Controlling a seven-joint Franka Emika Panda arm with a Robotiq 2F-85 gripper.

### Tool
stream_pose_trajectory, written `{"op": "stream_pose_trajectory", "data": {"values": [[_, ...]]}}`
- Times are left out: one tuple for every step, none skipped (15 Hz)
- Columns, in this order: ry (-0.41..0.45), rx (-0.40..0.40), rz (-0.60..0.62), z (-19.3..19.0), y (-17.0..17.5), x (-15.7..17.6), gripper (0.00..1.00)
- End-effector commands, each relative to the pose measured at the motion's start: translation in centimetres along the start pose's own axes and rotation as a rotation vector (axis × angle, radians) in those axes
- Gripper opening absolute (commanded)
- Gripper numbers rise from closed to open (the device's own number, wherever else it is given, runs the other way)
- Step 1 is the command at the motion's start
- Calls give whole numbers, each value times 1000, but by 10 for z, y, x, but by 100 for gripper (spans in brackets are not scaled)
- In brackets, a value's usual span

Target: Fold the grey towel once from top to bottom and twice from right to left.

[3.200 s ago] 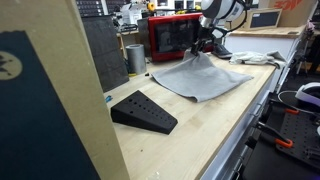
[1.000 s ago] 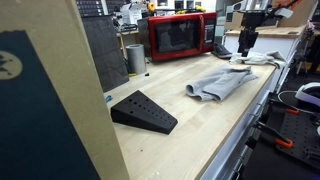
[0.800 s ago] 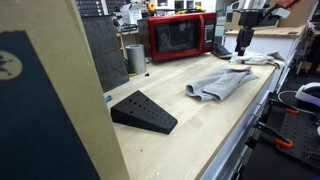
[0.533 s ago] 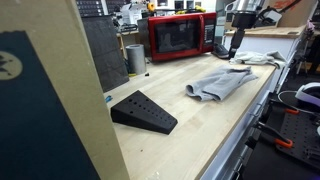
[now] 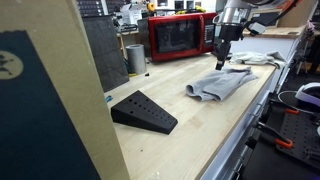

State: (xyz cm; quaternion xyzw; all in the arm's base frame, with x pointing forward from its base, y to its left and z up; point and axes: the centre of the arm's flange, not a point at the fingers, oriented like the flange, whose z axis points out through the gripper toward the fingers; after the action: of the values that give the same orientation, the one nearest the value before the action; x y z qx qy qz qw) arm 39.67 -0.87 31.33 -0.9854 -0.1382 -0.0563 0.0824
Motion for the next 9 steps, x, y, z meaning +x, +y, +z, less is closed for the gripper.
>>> {"op": "stream_pose_trajectory", "data": {"values": [[5,27,-2,15,-22,6,100],[2,29,-31,18,-31,9,100],[-4,32,-51,21,-38,10,100],[-11,31,-77,23,-45,11,100],[-17,29,-105,26,-51,11,100],[-26,23,-142,28,-56,10,100],[-38,15,-181,31,-59,8,100],[-50,2,-223,34,-59,5,100],[-64,-13,-267,39,-57,3,100]]}}
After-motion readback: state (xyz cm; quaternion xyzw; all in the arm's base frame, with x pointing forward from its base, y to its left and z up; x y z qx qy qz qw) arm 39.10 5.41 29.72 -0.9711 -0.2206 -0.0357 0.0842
